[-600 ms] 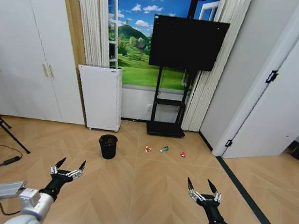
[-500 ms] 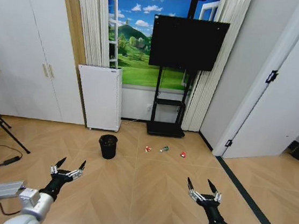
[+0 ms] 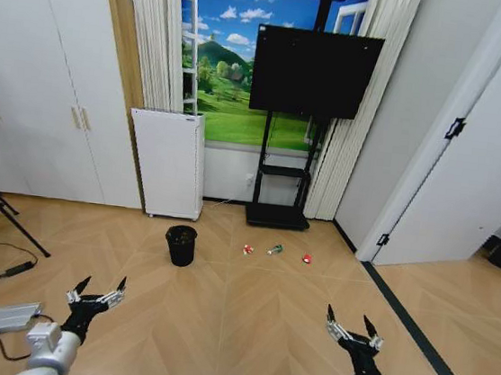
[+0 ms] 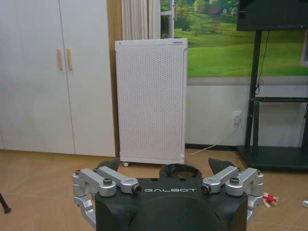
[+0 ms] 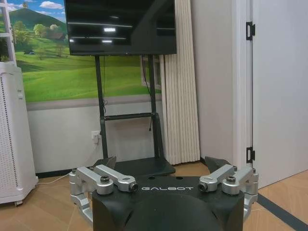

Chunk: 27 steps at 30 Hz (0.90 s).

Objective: Pick up the trash bin and place the garbage on the floor into it.

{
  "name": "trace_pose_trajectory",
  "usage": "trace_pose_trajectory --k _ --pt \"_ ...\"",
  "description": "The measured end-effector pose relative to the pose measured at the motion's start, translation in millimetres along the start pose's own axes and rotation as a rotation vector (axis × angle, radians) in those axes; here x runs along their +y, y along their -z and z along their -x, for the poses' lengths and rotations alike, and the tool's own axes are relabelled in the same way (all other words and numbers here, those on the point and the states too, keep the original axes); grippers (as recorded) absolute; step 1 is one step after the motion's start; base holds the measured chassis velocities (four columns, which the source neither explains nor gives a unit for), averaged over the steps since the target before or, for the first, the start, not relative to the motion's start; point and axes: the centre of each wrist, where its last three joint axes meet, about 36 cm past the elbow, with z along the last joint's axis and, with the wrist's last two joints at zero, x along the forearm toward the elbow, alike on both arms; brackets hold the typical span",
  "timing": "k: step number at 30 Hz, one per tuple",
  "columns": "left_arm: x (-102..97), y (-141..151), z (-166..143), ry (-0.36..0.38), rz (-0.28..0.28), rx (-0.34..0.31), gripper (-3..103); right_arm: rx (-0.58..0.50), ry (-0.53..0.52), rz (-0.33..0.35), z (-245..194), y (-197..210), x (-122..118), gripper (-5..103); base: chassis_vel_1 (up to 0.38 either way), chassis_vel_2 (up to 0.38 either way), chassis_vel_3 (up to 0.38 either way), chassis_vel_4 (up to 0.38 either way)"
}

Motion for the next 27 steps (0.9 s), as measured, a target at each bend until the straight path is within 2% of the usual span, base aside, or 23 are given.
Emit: trace_pose_trajectory --k 10,27 --pt "-5.0 5 -2 0.014 0.023 0.0 100 0.006 -0.018 0.0 0 6 3 100 0.0 0.0 0.0 0.0" --pt "-7.4 12 0 -0.008 0.031 -0.017 100 0.016 0.027 -0.018 0 5 3 100 0.0 0.0 0.0 0.0"
